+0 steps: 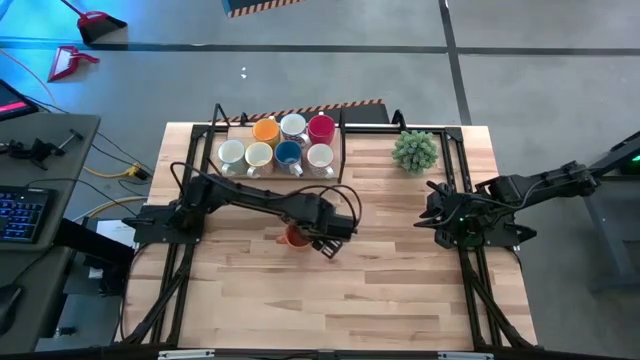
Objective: Place coffee mugs
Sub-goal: Put the orange mug on the shelf
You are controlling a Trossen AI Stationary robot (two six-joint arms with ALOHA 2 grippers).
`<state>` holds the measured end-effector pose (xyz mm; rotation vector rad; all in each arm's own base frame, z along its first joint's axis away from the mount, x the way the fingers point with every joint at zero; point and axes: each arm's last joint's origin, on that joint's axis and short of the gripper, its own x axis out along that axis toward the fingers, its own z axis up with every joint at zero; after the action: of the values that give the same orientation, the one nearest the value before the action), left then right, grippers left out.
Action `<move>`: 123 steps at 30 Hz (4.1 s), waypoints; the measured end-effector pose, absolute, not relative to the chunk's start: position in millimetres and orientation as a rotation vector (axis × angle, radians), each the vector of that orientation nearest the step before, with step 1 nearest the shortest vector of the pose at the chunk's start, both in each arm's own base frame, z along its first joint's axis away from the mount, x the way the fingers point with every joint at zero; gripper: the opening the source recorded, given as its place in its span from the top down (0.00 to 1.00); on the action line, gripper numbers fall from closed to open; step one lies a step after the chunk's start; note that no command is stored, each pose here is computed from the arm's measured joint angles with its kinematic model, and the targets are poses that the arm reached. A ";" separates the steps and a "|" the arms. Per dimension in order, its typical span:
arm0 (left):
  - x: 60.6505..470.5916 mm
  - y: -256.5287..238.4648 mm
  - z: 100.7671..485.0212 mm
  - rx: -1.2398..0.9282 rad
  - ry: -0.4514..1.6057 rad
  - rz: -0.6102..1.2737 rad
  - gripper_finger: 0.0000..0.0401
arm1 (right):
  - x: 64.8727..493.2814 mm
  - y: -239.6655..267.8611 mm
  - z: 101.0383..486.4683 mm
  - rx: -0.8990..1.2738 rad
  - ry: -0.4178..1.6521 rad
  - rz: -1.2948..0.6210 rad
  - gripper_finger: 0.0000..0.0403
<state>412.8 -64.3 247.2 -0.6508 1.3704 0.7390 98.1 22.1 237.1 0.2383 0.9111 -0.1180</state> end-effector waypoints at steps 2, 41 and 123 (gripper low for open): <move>410.3 -61.6 246.9 -0.642 1.395 0.760 0.60 | 98.2 22.1 237.1 0.238 0.911 -0.118 0.76; 416.8 -74.0 201.8 -0.591 1.405 0.741 0.60 | 98.2 22.1 237.1 0.239 0.911 -0.118 0.76; 416.1 -122.8 183.5 0.613 1.485 -0.553 0.95 | 97.9 22.1 236.9 0.241 0.914 -0.120 0.76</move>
<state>416.1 -122.8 183.5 0.6134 1.4848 -0.5526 97.9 22.1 236.9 0.2405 0.9145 -0.1198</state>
